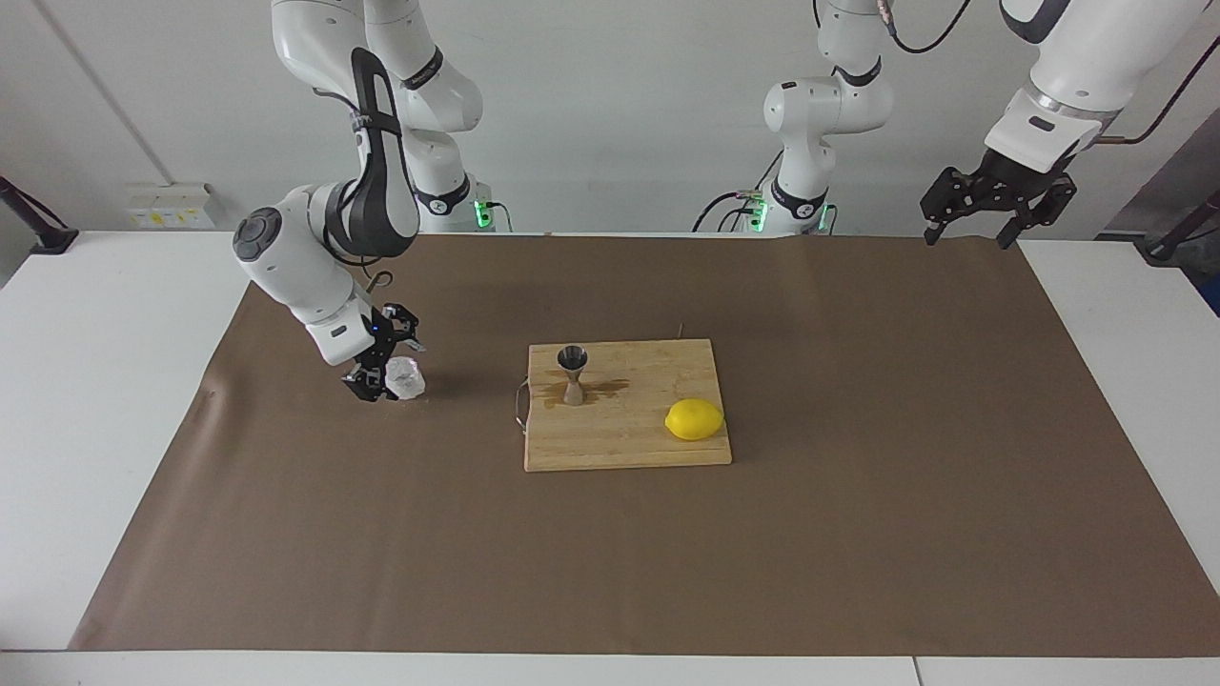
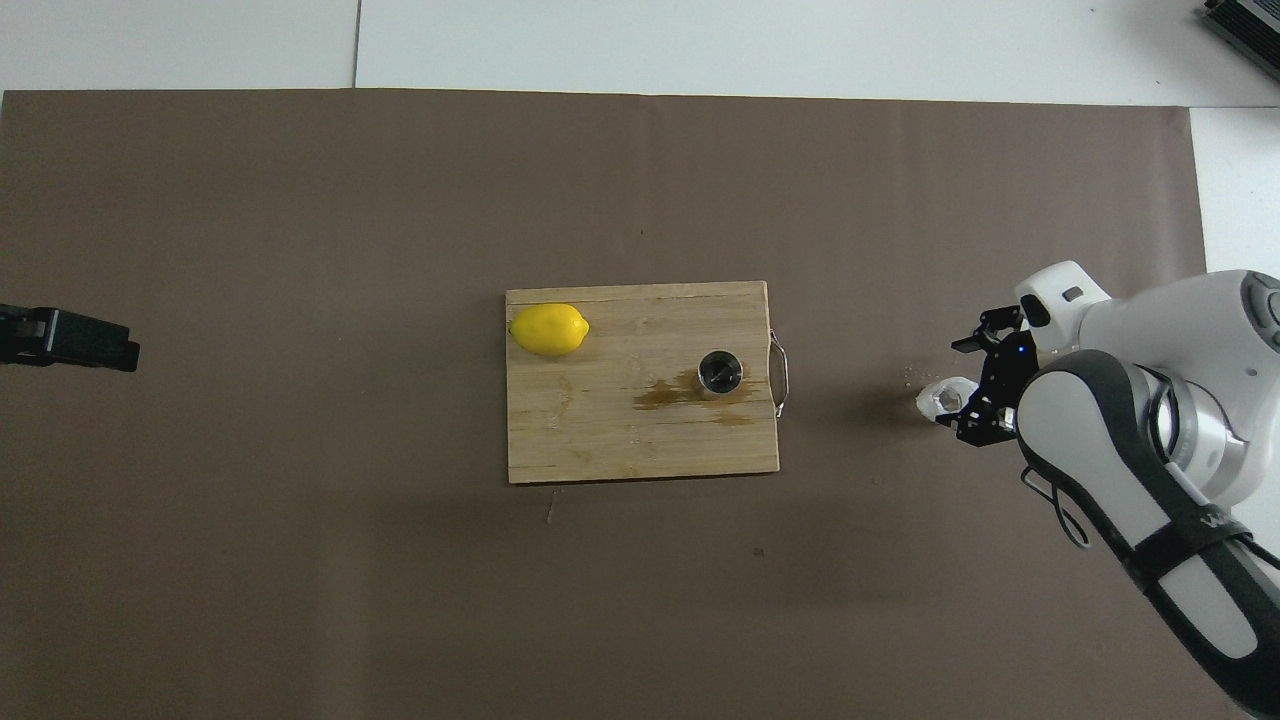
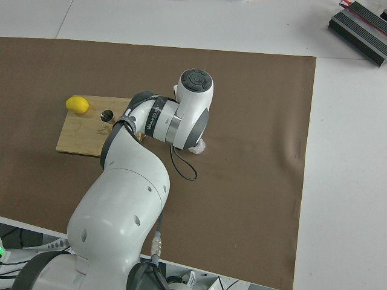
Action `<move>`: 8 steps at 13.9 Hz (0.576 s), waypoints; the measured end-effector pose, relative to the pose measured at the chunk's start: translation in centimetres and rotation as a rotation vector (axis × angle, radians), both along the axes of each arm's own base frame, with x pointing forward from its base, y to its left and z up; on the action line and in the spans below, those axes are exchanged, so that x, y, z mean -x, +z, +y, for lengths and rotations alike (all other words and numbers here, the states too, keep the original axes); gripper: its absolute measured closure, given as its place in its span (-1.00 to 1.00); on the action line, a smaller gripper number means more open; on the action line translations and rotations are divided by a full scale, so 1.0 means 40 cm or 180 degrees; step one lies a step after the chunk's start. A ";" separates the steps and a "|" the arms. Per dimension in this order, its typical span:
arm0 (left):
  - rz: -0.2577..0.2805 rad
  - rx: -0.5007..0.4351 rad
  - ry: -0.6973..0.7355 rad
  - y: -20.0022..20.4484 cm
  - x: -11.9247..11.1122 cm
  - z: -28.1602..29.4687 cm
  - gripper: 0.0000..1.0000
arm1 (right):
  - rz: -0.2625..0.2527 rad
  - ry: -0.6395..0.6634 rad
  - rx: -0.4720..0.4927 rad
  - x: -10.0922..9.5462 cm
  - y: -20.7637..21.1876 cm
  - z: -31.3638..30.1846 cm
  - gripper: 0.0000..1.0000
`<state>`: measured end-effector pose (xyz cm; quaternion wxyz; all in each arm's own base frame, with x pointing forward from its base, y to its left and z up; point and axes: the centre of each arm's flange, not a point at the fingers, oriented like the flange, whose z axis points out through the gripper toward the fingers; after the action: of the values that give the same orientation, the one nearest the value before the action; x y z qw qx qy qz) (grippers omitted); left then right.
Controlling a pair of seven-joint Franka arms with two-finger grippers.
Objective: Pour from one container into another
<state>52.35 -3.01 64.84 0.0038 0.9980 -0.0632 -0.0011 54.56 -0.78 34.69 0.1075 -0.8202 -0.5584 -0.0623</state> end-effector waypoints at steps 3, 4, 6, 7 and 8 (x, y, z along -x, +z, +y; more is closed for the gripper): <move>0.0000 0.0000 0.0000 0.000 0.000 0.000 -1.00 | -0.0037 -0.0296 0.0007 -0.019 0.043 -0.003 -1.00; 0.0000 0.0000 0.0000 0.000 0.000 0.000 -1.00 | -0.0036 -0.0444 0.0007 -0.023 0.066 0.004 -1.00; 0.0000 0.0000 0.0000 0.000 0.000 0.000 -1.00 | -0.0057 -0.0723 0.0052 -0.024 0.124 0.032 -1.00; 0.0000 0.0000 0.0000 0.000 0.000 0.000 -1.00 | -0.0098 -0.0809 0.0149 -0.026 0.160 0.047 -1.00; 0.0000 0.0000 0.0000 0.000 0.000 0.000 -1.00 | -0.0140 -0.0859 0.0256 -0.033 0.199 0.059 -1.00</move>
<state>52.35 -3.01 64.84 0.0038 0.9980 -0.0632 -0.0011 55.87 1.60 42.64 0.0528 -0.8900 -0.4472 -0.0717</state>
